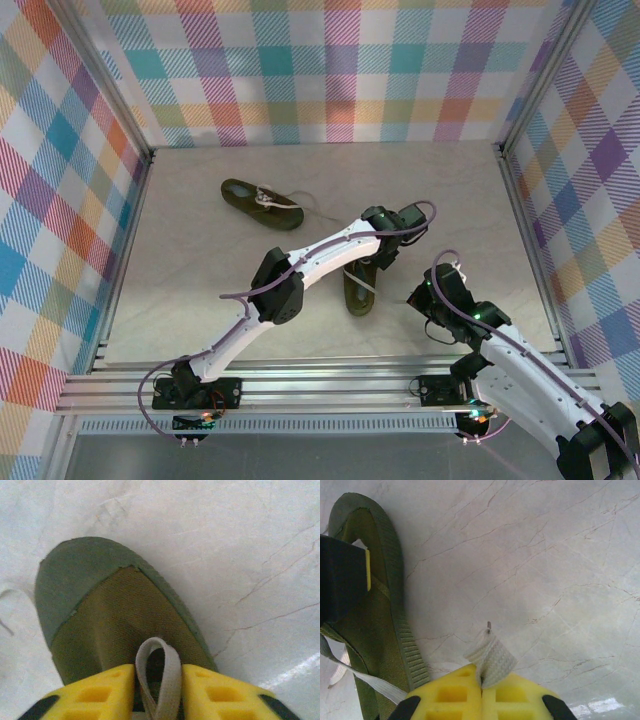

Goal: Tie the shoes

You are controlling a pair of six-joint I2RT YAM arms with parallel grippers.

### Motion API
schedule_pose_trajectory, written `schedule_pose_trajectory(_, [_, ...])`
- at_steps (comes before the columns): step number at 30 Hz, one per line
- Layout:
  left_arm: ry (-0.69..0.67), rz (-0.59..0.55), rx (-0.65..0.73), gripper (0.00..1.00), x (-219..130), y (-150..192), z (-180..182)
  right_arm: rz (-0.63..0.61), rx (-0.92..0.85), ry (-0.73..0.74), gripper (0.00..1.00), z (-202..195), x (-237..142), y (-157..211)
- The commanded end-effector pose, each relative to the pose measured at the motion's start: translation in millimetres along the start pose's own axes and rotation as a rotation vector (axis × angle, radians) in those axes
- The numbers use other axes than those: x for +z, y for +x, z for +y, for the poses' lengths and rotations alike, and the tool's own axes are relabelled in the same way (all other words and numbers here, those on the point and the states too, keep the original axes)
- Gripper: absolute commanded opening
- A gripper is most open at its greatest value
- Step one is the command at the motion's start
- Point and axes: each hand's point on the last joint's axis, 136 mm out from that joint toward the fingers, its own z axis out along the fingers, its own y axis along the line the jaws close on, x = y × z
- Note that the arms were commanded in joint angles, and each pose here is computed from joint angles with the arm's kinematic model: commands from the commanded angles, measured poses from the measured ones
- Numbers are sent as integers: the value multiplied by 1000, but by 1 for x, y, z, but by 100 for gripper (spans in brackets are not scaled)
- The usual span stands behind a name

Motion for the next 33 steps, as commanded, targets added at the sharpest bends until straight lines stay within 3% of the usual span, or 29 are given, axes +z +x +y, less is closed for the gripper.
schedule_pose_trajectory(1, [-43,-58,-22,20,-25,-12,12,-1,6,13,0,-4,-1,1])
schedule_pose_trajectory(5, [-59,-153,-100,6,-53,-26,28,3,-30,-61,0,15,-3,-2])
schedule_pose_trajectory(8, [-51,-249,-175,2,-80,-35,41,7,-97,-188,0,45,-10,-5])
schedule_pose_trajectory(14, [87,-406,-366,2,-113,-33,59,-21,-161,-355,0,86,-27,-16])
schedule_pose_trajectory(25, [257,-505,-563,0,-112,-11,75,-95,-94,-566,0,153,-58,-50])
schedule_pose_trajectory(33, [366,-606,-687,0,-111,-6,92,-185,33,-409,0,144,-48,-92])
